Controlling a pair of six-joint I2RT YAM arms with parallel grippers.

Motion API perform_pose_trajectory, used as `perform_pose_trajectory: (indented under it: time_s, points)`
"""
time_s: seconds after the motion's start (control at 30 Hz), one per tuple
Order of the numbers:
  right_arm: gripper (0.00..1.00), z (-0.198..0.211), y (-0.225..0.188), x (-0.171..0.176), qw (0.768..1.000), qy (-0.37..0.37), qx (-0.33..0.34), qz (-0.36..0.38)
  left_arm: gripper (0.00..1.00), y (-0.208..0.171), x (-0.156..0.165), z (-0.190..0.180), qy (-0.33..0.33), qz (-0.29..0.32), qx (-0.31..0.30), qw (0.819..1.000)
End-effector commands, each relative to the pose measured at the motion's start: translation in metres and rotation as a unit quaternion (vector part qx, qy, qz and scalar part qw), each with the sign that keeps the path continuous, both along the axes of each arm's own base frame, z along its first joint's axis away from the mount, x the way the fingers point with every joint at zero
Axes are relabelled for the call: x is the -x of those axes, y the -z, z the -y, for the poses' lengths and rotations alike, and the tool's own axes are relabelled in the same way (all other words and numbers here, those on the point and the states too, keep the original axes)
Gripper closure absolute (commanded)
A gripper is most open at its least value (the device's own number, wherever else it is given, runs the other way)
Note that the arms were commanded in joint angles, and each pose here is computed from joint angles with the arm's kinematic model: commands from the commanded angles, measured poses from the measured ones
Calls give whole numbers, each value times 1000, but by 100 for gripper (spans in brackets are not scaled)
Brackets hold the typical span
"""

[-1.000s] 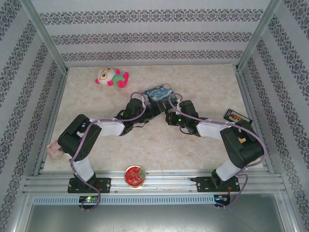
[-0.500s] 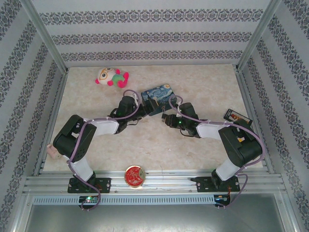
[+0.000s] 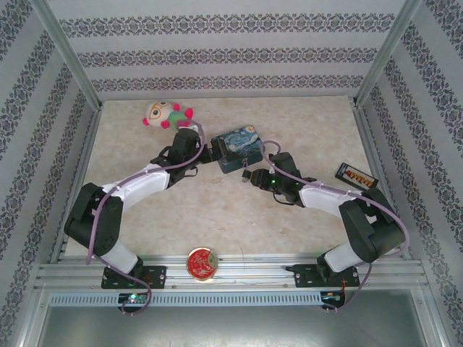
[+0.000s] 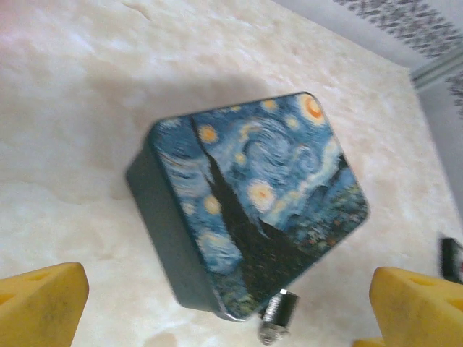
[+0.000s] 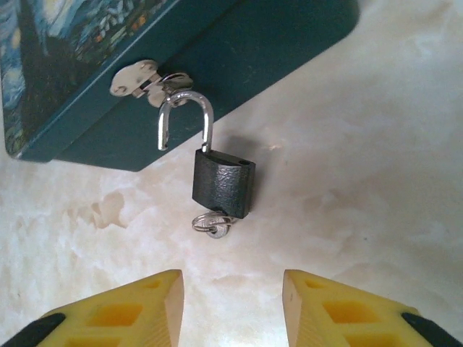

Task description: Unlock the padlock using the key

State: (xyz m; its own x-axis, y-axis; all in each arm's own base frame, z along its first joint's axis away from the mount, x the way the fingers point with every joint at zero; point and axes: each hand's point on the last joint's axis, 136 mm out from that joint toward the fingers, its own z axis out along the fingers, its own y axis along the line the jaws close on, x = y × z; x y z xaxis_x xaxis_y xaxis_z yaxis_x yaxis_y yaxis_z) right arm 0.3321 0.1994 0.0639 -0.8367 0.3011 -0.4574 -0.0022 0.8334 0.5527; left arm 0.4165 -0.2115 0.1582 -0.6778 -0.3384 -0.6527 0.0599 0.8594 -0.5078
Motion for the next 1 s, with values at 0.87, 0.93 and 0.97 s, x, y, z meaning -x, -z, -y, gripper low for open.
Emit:
perform_pose_trajectory:
  time_s: [0.87,0.93,0.97]
  points:
    - [48,-33,41,-37,995,-1,73,-70,1,25,-25,-29,-22,-28,-131,991]
    - [48,-33,43,-37,995,1,76,-72,1,23,-28,-28,-22,-19,-130,991]
    - [49,-32,44,-37,994,3,79,-72,1,23,-29,-28,-21,-15,-131,991]
